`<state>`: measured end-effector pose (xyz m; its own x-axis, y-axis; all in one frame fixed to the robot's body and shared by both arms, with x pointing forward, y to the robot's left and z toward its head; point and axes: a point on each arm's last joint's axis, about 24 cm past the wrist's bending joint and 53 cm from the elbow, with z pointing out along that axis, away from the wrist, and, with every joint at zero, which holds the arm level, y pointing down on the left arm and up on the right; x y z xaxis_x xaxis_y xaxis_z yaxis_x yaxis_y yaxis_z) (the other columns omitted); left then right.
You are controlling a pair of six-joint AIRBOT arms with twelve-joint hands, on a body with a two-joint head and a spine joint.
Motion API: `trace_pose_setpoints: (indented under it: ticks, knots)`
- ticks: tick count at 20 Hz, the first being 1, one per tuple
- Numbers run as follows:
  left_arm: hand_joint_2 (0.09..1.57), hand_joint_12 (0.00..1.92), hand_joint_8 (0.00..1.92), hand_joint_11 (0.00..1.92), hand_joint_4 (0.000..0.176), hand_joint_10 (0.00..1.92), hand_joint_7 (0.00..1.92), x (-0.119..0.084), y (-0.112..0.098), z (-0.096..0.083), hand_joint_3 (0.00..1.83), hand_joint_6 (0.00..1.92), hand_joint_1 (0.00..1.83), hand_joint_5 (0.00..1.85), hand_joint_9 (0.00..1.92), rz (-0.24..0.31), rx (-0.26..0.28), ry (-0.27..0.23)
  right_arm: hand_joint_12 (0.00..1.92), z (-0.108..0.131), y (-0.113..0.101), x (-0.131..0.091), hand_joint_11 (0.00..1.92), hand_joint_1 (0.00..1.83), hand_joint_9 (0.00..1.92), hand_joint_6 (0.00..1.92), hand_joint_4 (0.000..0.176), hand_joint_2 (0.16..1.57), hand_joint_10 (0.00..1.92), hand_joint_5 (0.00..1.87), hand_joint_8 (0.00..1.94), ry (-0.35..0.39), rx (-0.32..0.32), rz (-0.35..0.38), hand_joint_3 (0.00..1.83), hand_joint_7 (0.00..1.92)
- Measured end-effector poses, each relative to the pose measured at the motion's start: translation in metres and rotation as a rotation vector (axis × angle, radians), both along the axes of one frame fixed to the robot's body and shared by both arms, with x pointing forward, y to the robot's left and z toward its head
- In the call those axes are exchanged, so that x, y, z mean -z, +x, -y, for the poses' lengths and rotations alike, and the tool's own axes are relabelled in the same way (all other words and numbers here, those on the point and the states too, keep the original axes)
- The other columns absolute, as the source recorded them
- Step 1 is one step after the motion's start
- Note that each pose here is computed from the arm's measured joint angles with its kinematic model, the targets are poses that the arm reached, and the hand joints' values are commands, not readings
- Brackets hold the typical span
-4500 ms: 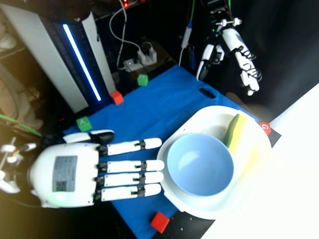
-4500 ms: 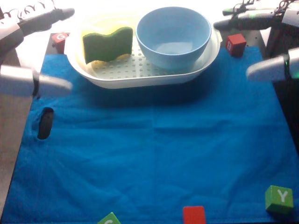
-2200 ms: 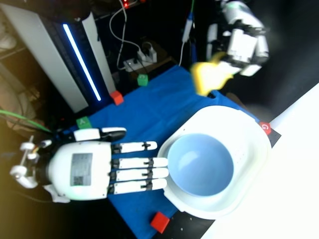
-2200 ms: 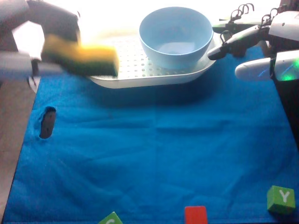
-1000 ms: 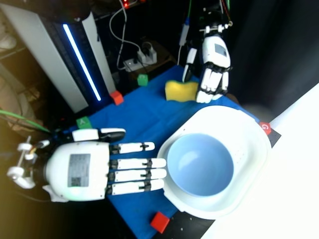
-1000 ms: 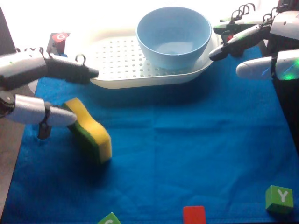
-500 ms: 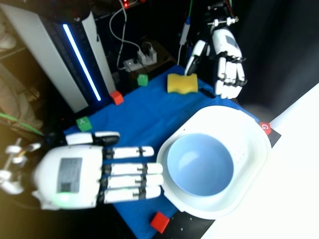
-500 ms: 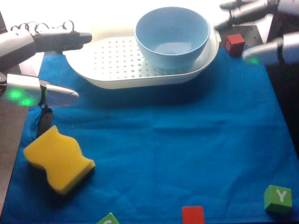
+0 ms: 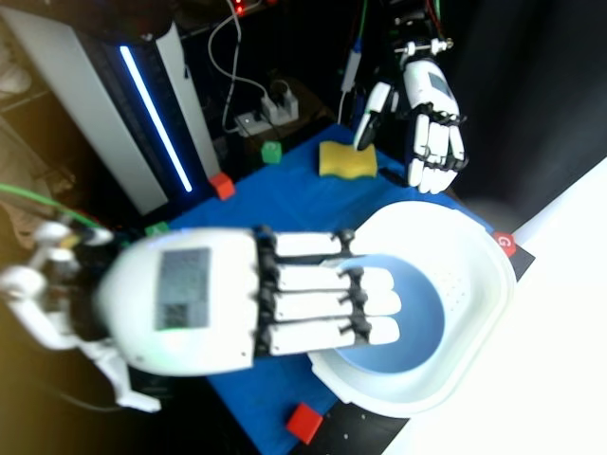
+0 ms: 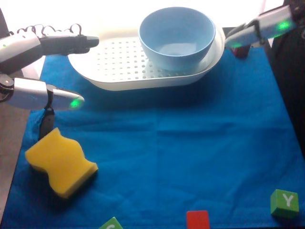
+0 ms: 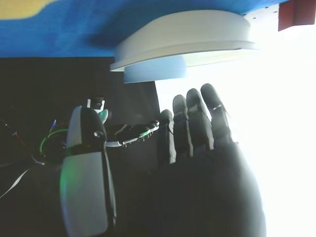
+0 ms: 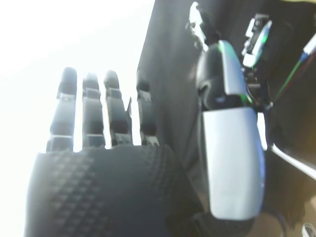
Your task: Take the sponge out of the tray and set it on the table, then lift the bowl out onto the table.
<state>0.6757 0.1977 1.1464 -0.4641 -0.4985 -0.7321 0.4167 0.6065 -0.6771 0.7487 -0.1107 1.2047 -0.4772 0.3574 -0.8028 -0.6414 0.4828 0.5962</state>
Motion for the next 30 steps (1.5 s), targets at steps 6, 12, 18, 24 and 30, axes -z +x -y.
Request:
trace_pose_setpoints:
  ticks: [6,12,18,24,30]
  knots:
    - [0.98,0.36,0.0,0.0,0.131,0.0,0.16,-0.006,-0.005,0.007,0.0,0.0,0.68,0.19,0.08,0.016,0.02,-0.025,0.52,-0.018,0.015,0.015,0.0,0.77,0.11,0.0,0.143,0.92,0.0,0.29,0.0,-0.011,0.026,-0.025,0.0,0.16]
    - [0.99,0.36,0.0,0.0,0.118,0.0,0.15,-0.012,-0.008,0.012,0.0,0.0,0.69,0.19,0.08,0.033,0.036,-0.047,0.28,-0.026,0.028,0.033,0.0,0.69,0.08,0.0,0.143,0.96,0.0,0.3,0.0,-0.053,0.075,-0.053,0.0,0.16]
    - [0.99,0.35,0.0,0.0,0.12,0.0,0.15,-0.012,-0.008,0.012,0.0,0.0,0.71,0.18,0.08,0.033,0.037,-0.049,0.37,-0.052,0.022,0.045,0.0,0.81,0.13,0.0,0.121,0.97,0.01,0.34,0.0,-0.077,0.036,-0.056,0.0,0.2]
    - [1.0,0.37,0.0,0.0,0.113,0.0,0.18,-0.012,-0.009,0.013,0.0,0.0,0.73,0.18,0.11,0.034,0.039,-0.052,0.59,-0.053,0.019,0.068,0.0,0.79,0.19,0.0,0.105,1.0,0.0,0.32,0.0,-0.138,0.04,-0.073,0.01,0.22]
    - [1.0,0.41,0.0,0.0,0.112,0.0,0.19,-0.011,-0.009,0.016,0.0,0.01,0.74,0.23,0.12,0.032,0.044,-0.055,0.67,-0.064,0.024,0.083,0.0,0.83,0.22,0.0,0.086,0.99,0.01,0.33,0.0,-0.185,0.057,-0.079,0.0,0.26]
